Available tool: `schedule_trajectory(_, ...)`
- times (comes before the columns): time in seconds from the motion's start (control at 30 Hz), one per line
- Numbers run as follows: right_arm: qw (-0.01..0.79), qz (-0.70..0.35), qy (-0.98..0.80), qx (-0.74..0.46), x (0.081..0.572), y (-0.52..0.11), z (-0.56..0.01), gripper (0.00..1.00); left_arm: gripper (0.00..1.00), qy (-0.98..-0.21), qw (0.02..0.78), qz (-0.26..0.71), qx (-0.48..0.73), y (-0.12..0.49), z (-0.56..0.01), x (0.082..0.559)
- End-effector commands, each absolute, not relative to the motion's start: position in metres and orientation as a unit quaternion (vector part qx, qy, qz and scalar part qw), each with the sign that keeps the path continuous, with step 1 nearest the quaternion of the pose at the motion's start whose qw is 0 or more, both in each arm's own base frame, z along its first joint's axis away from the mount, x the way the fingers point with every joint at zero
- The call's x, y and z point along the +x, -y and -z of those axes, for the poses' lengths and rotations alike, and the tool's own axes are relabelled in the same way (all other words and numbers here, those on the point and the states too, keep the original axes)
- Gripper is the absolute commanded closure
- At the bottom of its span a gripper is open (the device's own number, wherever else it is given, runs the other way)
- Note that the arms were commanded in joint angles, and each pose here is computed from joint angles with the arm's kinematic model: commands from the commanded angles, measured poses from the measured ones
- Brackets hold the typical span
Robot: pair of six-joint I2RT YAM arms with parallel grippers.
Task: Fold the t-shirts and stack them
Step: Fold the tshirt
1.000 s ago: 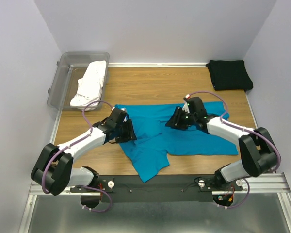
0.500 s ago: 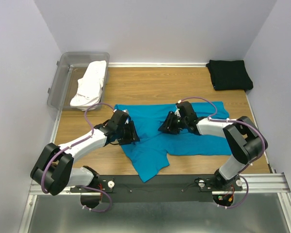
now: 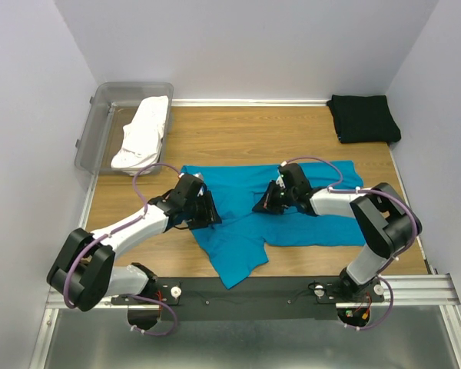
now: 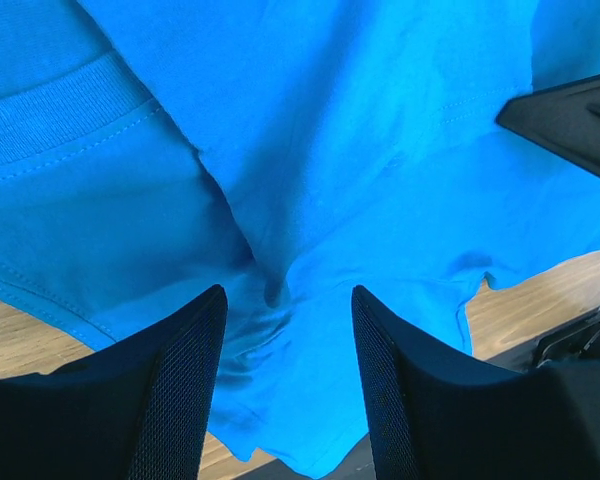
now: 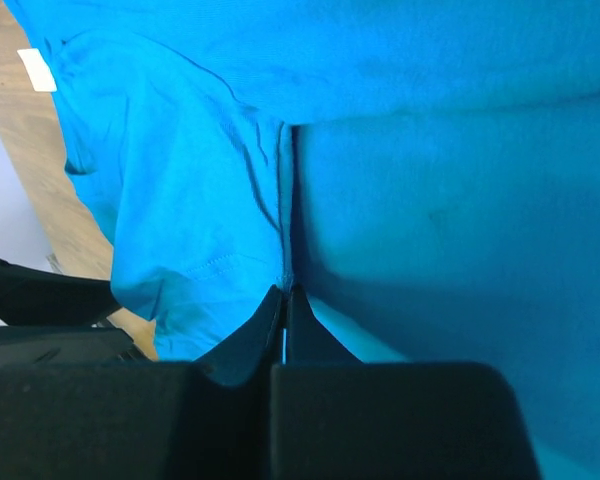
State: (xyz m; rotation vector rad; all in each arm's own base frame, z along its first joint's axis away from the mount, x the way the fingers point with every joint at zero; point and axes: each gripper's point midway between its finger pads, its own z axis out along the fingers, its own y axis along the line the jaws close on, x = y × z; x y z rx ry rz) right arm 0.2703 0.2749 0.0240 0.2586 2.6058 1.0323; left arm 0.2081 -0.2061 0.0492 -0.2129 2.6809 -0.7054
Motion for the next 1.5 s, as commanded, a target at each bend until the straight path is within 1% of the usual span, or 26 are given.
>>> schedule_trajectory(0.0, 0.169, -0.366, -0.912, 0.080, 0.265, -0.274, -0.031, 0.99, 0.39, -0.942, 0.191, 0.268, -0.071, 0.212, -0.065, 0.209)
schedule_trajectory(0.3, 0.163, -0.351, -0.919, 0.074, 0.258, -0.268, -0.034, 0.99, 0.39, -0.943, 0.181, 0.268, -0.076, 0.212, -0.065, 0.206)
schedule_trajectory(0.4, 0.158, -0.347, -0.922, 0.074, 0.258, -0.268, -0.030, 0.99, 0.43, -0.945, 0.168, 0.267, -0.082, 0.212, -0.055, 0.202)
schedule_trajectory(0.43, 0.156, -0.346, -0.922, 0.075, 0.258, -0.268, -0.029, 0.99, 0.47, -0.946, 0.166, 0.265, -0.085, 0.211, -0.053, 0.201)
schedule_trajectory(0.53, 0.155, -0.344, -0.923, 0.073, 0.258, -0.268, -0.027, 0.99, 0.51, -0.946, 0.165, 0.263, -0.096, 0.211, -0.049, 0.203)
schedule_trajectory(0.8, 0.152, -0.342, -0.925, 0.066, 0.260, -0.270, -0.023, 0.99, 0.57, -0.944, 0.161, 0.262, -0.117, 0.212, -0.038, 0.206)
schedule_trajectory(0.9, 0.152, -0.342, -0.925, 0.064, 0.260, -0.270, -0.023, 0.99, 0.64, -0.946, 0.158, 0.258, -0.120, 0.212, -0.034, 0.206)
schedule_trajectory(0.93, 0.152, -0.342, -0.925, 0.063, 0.260, -0.270, -0.023, 0.99, 0.68, -0.946, 0.156, 0.259, -0.120, 0.213, -0.034, 0.206)
schedule_trajectory(1.0, 0.152, -0.343, -0.925, 0.061, 0.260, -0.270, -0.023, 0.99, 0.74, -0.945, 0.154, 0.264, -0.117, 0.215, -0.036, 0.205)
schedule_trajectory(1.03, 0.153, -0.343, -0.925, 0.060, 0.261, -0.271, -0.024, 0.99, 0.85, -0.944, 0.151, 0.270, -0.113, 0.217, -0.038, 0.203)
schedule_trajectory(1.1, 0.156, -0.342, -0.925, 0.056, 0.261, -0.270, -0.025, 0.99, 1.00, -0.943, 0.150, 0.277, -0.104, 0.218, -0.042, 0.200)
schedule_trajectory(1.3, 0.168, -0.319, -0.932, 0.041, 0.262, -0.261, -0.023, 0.99, 1.00, -0.949, 0.135, 0.272, -0.084, 0.211, -0.044, 0.185)
schedule_trajectory(1.4, 0.176, -0.318, -0.931, 0.031, 0.264, -0.260, -0.025, 0.97, 1.00, -0.952, 0.105, 0.280, -0.063, 0.214, -0.036, 0.173)
schedule_trajectory(1.47, 0.169, -0.310, -0.935, 0.027, 0.261, -0.257, -0.026, 0.95, 1.00, -0.954, 0.093, 0.279, -0.054, 0.214, -0.031, 0.168)
